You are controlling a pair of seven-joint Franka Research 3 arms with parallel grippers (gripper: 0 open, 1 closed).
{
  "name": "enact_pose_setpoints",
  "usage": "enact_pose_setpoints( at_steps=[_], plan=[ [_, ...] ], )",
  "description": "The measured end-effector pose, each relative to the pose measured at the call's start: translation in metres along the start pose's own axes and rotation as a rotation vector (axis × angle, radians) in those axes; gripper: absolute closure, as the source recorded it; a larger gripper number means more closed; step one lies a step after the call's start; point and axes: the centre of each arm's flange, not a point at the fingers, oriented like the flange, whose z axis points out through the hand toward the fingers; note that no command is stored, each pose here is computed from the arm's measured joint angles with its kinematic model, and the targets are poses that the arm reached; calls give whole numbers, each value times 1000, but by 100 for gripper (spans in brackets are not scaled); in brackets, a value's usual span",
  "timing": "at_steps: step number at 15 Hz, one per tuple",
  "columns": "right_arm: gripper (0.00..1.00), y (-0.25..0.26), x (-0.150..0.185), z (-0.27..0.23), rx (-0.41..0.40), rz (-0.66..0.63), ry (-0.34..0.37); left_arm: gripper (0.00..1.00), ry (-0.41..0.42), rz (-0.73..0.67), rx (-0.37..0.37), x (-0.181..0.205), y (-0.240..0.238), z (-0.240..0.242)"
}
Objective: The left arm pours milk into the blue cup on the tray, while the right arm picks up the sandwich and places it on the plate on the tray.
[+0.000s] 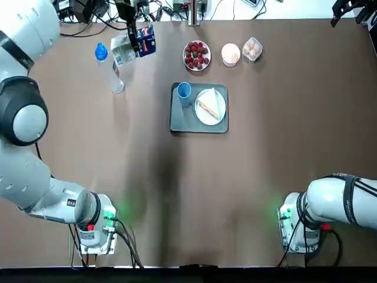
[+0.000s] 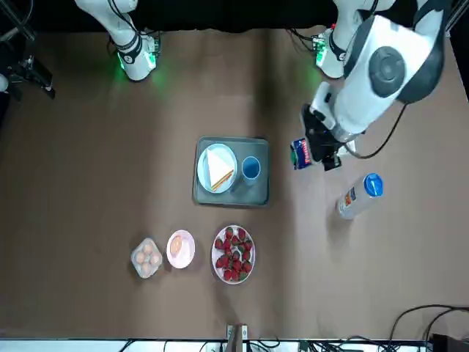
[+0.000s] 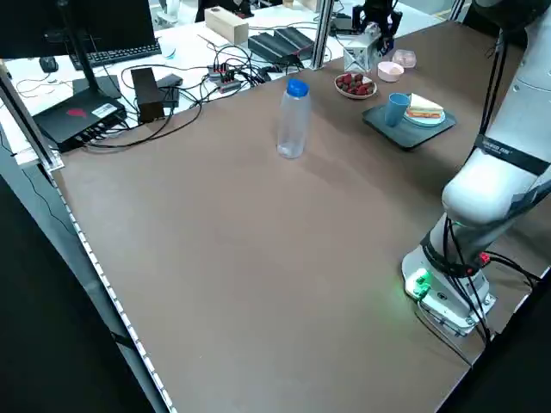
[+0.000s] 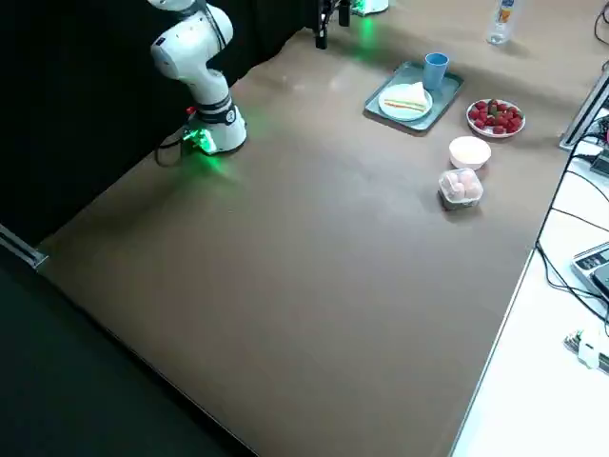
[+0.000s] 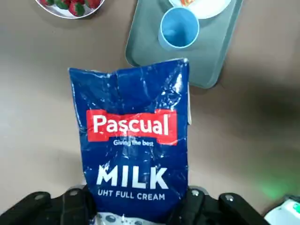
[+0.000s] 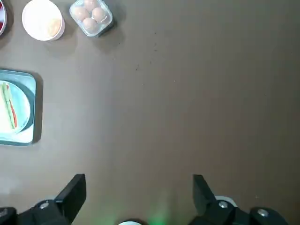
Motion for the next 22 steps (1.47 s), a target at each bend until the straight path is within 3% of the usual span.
enact_pose_setpoints(
  at_steps=[8, 10, 22],
  plan=[
    [0, -1, 1, -1, -2, -2, 10, 43, 55, 81, 69, 53, -6, 45],
    [0, -1, 1, 0, -2, -2, 9, 42, 76, 144, 92, 85, 5, 64],
    [0, -1, 2, 2, -2, -3, 7, 41, -167, 400, 202, 126, 22, 138]
  ],
)
